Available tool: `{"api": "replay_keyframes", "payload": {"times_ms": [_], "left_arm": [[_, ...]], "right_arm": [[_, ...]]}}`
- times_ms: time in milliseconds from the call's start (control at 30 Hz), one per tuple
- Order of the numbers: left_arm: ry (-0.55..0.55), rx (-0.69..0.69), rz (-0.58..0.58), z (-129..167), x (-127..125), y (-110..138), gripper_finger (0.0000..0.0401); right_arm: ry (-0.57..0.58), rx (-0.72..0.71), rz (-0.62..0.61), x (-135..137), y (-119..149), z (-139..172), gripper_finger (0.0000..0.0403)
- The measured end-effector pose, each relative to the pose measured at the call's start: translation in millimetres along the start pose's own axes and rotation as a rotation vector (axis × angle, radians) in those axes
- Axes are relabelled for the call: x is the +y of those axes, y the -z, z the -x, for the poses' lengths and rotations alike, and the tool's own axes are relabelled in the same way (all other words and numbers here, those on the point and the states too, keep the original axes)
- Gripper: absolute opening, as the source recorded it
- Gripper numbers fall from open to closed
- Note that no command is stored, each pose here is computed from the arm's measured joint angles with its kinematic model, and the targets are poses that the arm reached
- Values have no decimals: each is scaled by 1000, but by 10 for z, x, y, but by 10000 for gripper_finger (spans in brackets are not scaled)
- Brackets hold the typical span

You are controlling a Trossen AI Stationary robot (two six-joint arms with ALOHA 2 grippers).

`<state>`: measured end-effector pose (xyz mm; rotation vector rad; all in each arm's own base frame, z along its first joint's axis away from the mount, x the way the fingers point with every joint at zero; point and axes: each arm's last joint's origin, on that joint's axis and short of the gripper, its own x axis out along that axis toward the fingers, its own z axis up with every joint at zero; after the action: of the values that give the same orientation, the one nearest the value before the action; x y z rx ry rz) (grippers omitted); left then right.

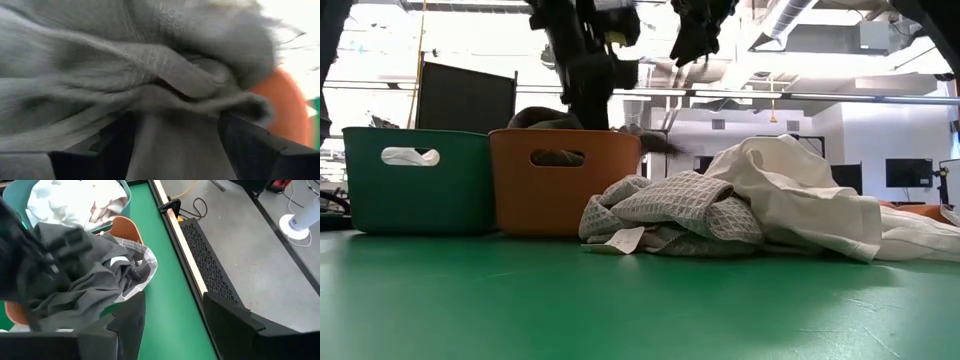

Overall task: Sort towels by color in basket
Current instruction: Put the black towel into the orange bin

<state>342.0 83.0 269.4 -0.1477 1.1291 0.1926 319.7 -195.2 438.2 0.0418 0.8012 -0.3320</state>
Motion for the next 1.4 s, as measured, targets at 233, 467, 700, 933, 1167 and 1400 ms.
{"api": "replay_keyframes", "payload": {"times_ms": [233,467,700,933,1167,1400], "left_arm": [[-77,-150,-22,394,79,-48,270],[-128,-220,10,6,313,51,270],[-101,-195,132,-315,420,331,270],[-108,-343,243,-554,413,452,270],[-86,-188,354,-618,401,644,270],[-76,-155,314,-551,350,610,270]], "right_arm": [[-10,11,-8,21,7,-2,240],[-38,16,9,145,-11,-12,240],[-59,15,22,256,-31,-18,240],[-59,2,26,270,-46,-19,240],[-58,-3,24,268,-51,-19,240],[-255,45,75,325,11,-124,240]]}}
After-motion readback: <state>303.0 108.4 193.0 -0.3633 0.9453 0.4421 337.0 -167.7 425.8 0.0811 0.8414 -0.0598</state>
